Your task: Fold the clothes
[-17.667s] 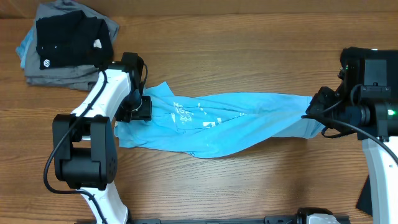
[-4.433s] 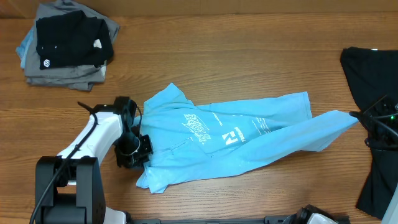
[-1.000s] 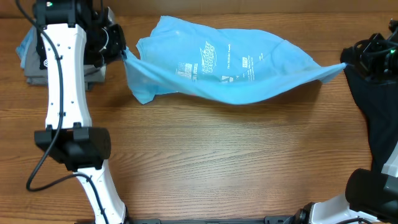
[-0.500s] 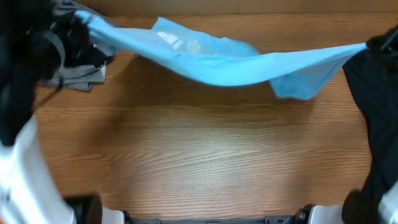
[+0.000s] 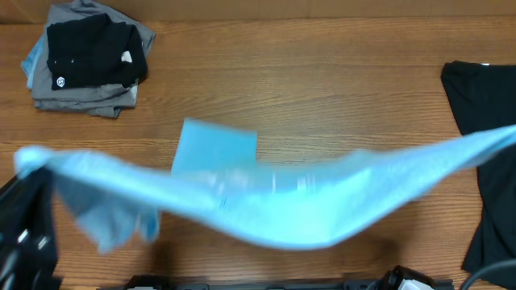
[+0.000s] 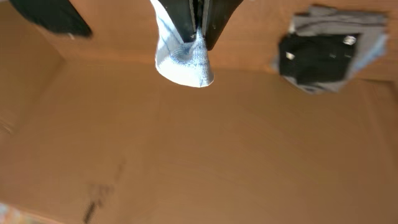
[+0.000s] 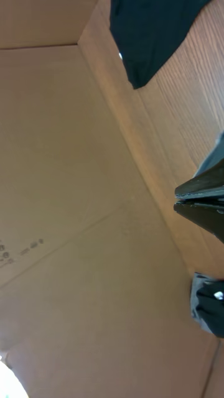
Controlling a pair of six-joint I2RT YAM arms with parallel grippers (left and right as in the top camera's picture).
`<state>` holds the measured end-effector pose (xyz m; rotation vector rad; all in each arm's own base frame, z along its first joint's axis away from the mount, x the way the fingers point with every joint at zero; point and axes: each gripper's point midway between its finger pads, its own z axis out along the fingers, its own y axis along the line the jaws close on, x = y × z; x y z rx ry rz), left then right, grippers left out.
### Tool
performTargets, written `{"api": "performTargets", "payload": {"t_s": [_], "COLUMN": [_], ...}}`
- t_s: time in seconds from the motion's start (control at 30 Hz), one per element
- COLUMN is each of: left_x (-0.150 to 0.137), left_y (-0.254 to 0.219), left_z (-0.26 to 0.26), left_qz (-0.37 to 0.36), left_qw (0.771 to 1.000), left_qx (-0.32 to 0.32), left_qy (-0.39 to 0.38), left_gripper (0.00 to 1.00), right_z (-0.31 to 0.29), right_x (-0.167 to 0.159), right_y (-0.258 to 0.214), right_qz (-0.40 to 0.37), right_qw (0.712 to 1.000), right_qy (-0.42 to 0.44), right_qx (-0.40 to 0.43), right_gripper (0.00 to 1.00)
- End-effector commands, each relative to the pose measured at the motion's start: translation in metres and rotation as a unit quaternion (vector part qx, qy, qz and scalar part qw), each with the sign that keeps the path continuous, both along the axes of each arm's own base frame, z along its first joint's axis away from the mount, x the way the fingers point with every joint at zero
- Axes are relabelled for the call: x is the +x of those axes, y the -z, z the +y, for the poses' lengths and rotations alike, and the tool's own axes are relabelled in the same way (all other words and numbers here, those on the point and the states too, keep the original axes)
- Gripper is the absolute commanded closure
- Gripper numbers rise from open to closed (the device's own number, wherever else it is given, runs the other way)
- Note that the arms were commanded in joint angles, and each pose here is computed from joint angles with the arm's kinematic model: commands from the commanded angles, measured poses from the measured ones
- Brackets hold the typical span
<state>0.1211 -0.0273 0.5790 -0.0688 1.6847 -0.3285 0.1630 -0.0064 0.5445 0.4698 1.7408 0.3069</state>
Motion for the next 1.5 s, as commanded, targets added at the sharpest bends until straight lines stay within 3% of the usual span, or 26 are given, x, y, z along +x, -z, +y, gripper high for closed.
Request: {"api": "performTargets", "payload": {"t_s": [0.0,0.2,0.37,0.5,0.6,0.7,0.77,0.93,1.03,1.17,1.27,1.37,1.47], "left_x": [0.022,0.121,0.245,0.341,0.393,0.406,0.398,0.322,0.286,0.277,0.289,0.303,0.314], "left_y": [0.005,0.059,0.115,0.14,0.134,0.104,0.069,-0.032,-0.046,-0.007,0.055,0.13,0.223], "left_z": [0.025,0.018,0.009,0.002,-0.003,-0.007,-0.006,0.003,0.009,0.007,0.0,-0.003,-0.006], "left_qz": [0.02,0.152,0.231,0.207,0.145,0.082,0.031,-0.083,-0.088,-0.005,0.108,0.239,0.392], "left_qw": [0.997,0.985,0.969,0.975,0.986,0.994,0.997,0.994,0.992,0.996,0.992,0.969,0.917], "left_qx": [0.0,0.03,0.046,0.041,0.032,0.02,0.014,0.015,0.029,0.04,0.045,0.053,0.055], "left_qy": [-0.077,-0.073,-0.07,-0.069,-0.069,-0.063,-0.064,-0.073,-0.083,-0.074,-0.052,-0.043,-0.039], "left_gripper": [0.96,0.96,0.96,0.96,0.96,0.96,0.96,0.96,0.93,0.9,0.89,0.87,0.95], "right_z": [-0.018,-0.038,-0.06,-0.06,-0.058,-0.055,-0.055,-0.069,-0.076,-0.076,-0.074,-0.075,-0.065], "right_x": [0.024,0.083,0.157,0.226,0.266,0.282,0.281,0.23,0.206,0.201,0.202,0.201,0.204], "right_y": [0.007,0.036,0.065,0.077,0.079,0.063,0.04,-0.025,-0.031,0.0,0.039,0.088,0.142], "right_qz": [0.025,0.094,0.136,0.12,0.097,0.056,0.018,-0.051,-0.047,0.014,0.086,0.177,0.271], "right_qw": [0.999,0.995,0.989,0.987,0.987,0.99,0.992,0.996,0.997,0.998,0.992,0.977,0.954], "right_qy": [0.024,0.016,-0.004,-0.065,-0.081,-0.091,-0.091,-0.06,-0.04,-0.037,-0.036,-0.027,-0.044], "right_qx": [0.01,0.037,0.062,0.081,0.1,0.089,0.083,0.048,0.038,0.053,0.09,0.115,0.123], "right_gripper": [0.96,0.96,0.96,0.96,0.96,0.96,0.96,0.96,0.96,0.96,0.96,0.96,0.96]}}
